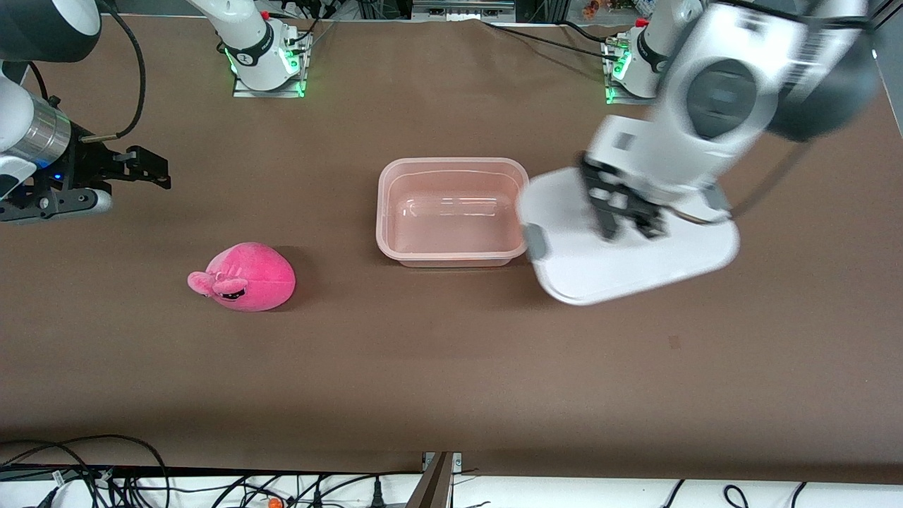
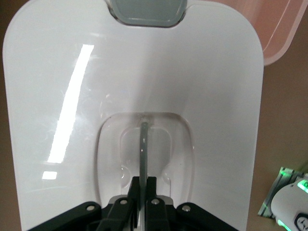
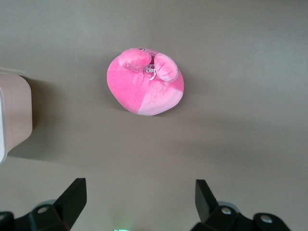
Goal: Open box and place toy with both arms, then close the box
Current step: 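Set the lid aside with the left gripper while the right gripper reaches the toy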
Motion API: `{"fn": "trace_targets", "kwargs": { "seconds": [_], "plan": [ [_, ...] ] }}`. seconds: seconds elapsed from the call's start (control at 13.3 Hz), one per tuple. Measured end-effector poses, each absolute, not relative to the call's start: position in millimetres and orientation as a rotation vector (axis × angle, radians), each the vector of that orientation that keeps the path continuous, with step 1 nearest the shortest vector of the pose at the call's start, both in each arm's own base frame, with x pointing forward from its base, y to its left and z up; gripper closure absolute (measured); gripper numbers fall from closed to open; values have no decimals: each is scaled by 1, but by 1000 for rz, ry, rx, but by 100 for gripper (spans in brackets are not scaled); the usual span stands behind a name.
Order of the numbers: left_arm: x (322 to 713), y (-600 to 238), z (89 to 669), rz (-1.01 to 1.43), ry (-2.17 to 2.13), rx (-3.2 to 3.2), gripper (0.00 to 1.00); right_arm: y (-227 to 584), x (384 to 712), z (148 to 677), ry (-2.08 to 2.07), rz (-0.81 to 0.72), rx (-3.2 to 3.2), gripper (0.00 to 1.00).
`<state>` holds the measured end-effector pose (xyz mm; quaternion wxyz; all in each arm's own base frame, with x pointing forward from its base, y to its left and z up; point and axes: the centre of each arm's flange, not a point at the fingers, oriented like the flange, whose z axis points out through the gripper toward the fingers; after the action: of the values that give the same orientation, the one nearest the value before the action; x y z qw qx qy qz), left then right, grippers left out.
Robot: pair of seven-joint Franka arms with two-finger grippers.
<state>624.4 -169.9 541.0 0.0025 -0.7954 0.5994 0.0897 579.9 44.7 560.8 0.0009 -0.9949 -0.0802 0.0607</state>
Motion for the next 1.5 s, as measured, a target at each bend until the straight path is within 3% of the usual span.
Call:
{"fn": "trace_targets", "kwargs": {
  "seconds": [0.3,0.6,0.9,1.5],
  "plan": [
    [648,-34,534,296,1971,-2488,93,47,605,514,-250,220,-3121,0],
    [654,37,512,325,2056,-2477,93,58,635,441,-232,180,-3124,0],
    [657,44,503,356,2072,-2461,93,63,629,390,-217,164,-3128,0],
    [657,52,499,362,2061,-2476,93,59,608,315,-203,-36,-3129,2]
  ]
}}
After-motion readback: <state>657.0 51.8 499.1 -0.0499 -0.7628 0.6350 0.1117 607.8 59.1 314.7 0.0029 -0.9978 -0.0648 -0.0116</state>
